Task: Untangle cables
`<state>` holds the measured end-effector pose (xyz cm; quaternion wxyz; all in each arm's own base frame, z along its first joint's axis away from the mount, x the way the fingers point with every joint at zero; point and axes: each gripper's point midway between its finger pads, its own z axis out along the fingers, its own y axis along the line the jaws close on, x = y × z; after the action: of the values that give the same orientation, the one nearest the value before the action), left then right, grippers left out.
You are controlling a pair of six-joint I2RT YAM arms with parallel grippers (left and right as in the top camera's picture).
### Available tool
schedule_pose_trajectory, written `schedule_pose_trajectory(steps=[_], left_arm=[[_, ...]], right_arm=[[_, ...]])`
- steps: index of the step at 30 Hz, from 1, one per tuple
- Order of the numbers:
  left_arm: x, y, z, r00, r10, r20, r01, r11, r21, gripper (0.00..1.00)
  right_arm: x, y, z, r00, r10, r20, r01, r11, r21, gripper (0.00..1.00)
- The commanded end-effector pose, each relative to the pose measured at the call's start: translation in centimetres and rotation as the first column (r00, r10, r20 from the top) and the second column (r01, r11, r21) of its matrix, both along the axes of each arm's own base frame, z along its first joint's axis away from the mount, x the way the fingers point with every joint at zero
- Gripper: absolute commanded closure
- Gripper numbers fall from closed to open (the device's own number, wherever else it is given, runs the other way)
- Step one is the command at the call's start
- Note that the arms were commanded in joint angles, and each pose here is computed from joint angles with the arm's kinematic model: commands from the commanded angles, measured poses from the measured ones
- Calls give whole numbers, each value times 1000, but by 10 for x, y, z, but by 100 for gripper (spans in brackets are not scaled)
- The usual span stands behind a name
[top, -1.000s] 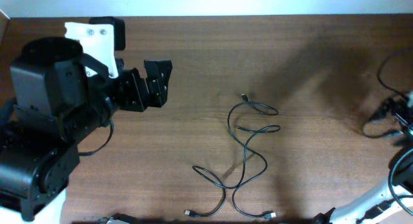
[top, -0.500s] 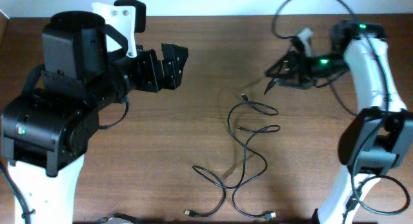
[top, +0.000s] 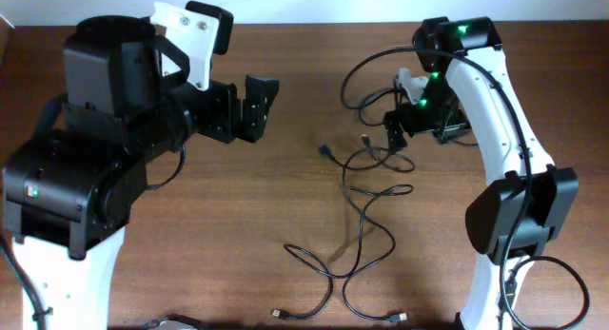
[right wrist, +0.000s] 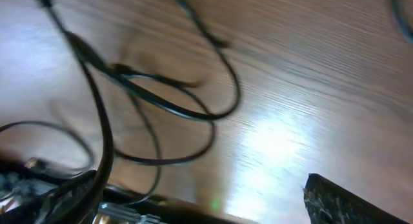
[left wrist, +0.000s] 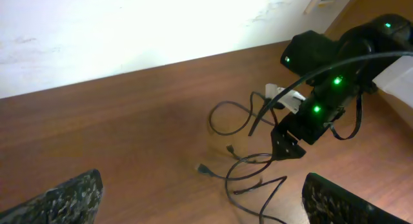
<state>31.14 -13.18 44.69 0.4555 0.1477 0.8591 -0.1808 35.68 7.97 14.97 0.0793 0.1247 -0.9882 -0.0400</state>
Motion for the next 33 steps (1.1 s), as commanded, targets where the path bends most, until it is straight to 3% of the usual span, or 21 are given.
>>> schedule_pose_trajectory(steps=[1, 6, 11, 15, 19, 23, 28, 33], left_arm=[[0, -1, 0, 1000, -18, 6, 18, 1000, 9, 1], [16, -4, -2, 1000, -9, 17, 9, 1000, 11, 1], [48, -25, -35, 995, -62, -76, 62, 998, -2, 1], [66, -37, -55, 987, -94, -128, 92, 996, -16, 1], [67, -67, -27, 967, -255, -12, 251, 960, -121, 1], [72, -75, -8, 967, -252, 34, 253, 945, -208, 1], [70, -74, -12, 969, -248, 8, 244, 946, -214, 0], [70, -74, -12, 969, -248, 7, 244, 946, -214, 0]], right_arm=[[3, -17, 16, 997, 26, 69, -19, 995, -96, 1], [29, -13, 26, 976, 110, 186, -95, 991, -89, 1], [60, 3, 104, 892, 93, 443, -92, 995, -22, 1], [46, 55, 187, 795, 25, 605, -237, 933, 273, 1], [18, 102, 244, 748, -13, 664, -423, 761, 492, 2], [-2, 131, 261, 712, 28, 702, -515, 699, 496, 3], [-25, 165, 286, 630, 67, 774, -631, 626, 459, 1], [-35, 173, 290, 625, 77, 777, -647, 608, 460, 1]])
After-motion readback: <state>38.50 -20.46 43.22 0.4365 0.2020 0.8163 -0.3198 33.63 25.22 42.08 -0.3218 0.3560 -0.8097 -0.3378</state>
